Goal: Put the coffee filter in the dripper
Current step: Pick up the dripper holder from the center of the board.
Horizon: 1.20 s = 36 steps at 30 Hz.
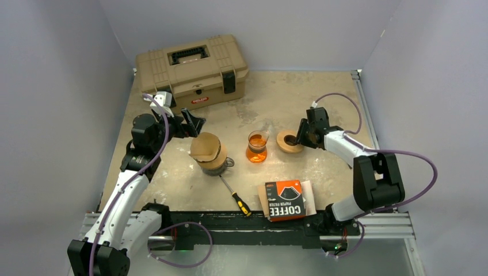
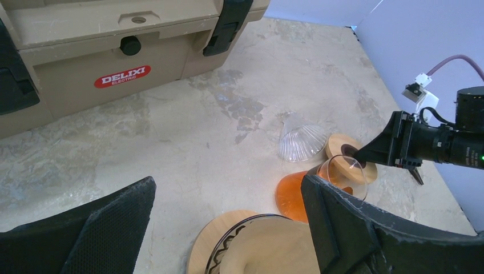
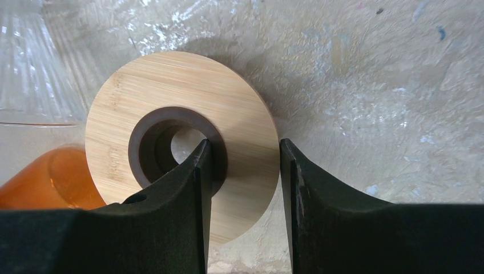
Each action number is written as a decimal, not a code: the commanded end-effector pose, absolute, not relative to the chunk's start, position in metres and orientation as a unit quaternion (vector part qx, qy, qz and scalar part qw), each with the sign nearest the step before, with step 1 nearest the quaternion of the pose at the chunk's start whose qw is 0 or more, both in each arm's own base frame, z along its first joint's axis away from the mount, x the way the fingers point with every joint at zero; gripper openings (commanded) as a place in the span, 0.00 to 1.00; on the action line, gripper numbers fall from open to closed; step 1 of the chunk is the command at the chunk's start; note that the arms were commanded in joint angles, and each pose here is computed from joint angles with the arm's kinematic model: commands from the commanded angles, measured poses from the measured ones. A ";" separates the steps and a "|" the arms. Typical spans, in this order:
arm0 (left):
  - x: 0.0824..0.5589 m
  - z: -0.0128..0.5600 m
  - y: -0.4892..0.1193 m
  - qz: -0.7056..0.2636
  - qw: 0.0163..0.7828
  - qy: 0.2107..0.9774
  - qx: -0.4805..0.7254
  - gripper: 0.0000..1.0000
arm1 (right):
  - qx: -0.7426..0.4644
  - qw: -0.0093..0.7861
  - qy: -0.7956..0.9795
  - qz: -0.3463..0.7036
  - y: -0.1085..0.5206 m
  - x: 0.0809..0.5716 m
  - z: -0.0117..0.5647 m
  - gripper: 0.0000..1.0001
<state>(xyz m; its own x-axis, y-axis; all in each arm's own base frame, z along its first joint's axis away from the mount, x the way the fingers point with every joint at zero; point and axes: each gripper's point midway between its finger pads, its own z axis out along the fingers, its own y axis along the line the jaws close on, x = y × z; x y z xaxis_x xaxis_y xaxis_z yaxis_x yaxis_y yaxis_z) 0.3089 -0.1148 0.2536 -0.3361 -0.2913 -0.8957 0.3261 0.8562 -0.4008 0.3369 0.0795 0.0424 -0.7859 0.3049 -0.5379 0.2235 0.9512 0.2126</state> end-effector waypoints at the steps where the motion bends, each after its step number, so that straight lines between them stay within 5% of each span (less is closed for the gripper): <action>1: 0.311 0.264 -0.113 -0.273 0.592 0.758 0.009 0.99 | 0.138 0.355 0.922 0.066 0.075 0.357 0.089 0.08; 20: 0.313 0.263 -0.113 -0.278 0.590 0.758 0.005 0.99 | 0.079 0.424 0.892 0.135 0.099 0.366 0.173 0.00; 36: 0.313 0.261 -0.111 -0.280 0.588 0.759 0.000 0.99 | 0.004 0.427 0.875 0.226 0.182 0.352 0.214 0.00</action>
